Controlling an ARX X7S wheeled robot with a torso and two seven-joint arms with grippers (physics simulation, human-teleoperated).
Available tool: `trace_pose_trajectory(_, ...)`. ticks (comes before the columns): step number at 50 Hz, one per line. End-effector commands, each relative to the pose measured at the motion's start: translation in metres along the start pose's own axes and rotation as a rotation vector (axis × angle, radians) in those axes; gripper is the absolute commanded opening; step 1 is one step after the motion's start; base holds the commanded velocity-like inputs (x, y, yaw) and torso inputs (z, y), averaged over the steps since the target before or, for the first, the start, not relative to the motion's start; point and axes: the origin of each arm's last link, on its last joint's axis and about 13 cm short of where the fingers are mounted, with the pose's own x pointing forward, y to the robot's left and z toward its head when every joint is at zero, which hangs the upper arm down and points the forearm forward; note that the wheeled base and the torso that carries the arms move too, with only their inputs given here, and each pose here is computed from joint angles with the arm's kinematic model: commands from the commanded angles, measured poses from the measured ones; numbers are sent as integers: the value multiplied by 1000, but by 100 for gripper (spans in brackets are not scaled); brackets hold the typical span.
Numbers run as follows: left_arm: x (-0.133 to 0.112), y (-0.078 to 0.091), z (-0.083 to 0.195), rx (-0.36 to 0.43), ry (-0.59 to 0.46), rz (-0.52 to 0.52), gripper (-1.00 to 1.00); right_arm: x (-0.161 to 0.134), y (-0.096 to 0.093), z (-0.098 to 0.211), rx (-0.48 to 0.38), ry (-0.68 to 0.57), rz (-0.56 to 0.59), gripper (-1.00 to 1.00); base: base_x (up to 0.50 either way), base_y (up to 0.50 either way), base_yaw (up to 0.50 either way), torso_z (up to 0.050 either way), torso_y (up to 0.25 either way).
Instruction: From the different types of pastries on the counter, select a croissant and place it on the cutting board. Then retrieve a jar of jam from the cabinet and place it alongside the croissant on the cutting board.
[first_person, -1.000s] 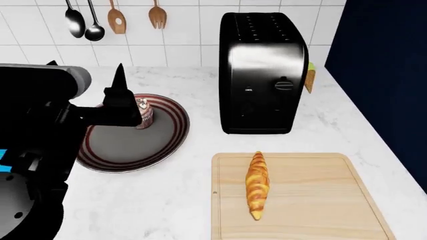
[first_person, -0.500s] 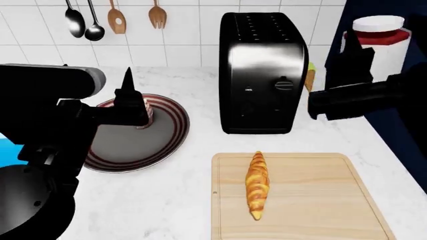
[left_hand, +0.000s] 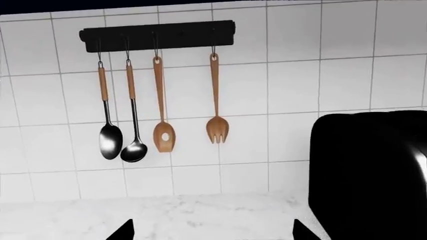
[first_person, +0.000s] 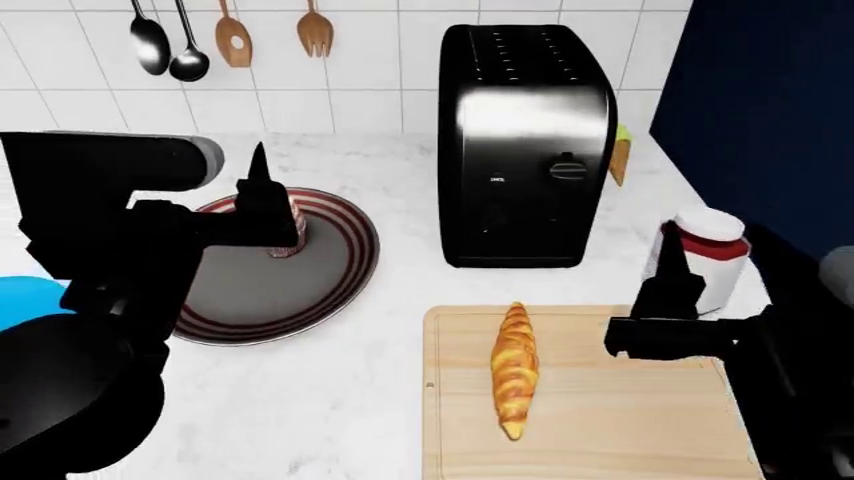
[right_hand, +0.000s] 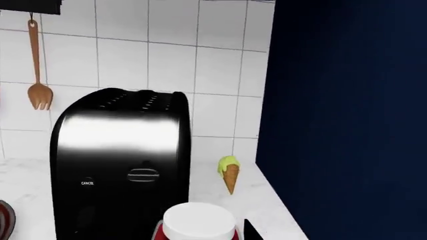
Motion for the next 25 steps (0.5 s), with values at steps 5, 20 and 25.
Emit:
trace_pose_trajectory(5, 8, 0, -8, 15, 10, 23, 100, -21, 1, -65, 91, 62, 50, -100, 0, 0, 0, 0, 0)
trace_pose_trajectory(20, 8, -2, -8, 29, 2, 27, 100, -16, -2, -77, 93, 87, 11, -100, 0, 0, 0, 0, 0)
trace_pose_trajectory(25, 8, -1, -8, 29, 2, 29, 100, -15, 1, -83, 63, 93, 0, -100, 0, 0, 0, 0, 0)
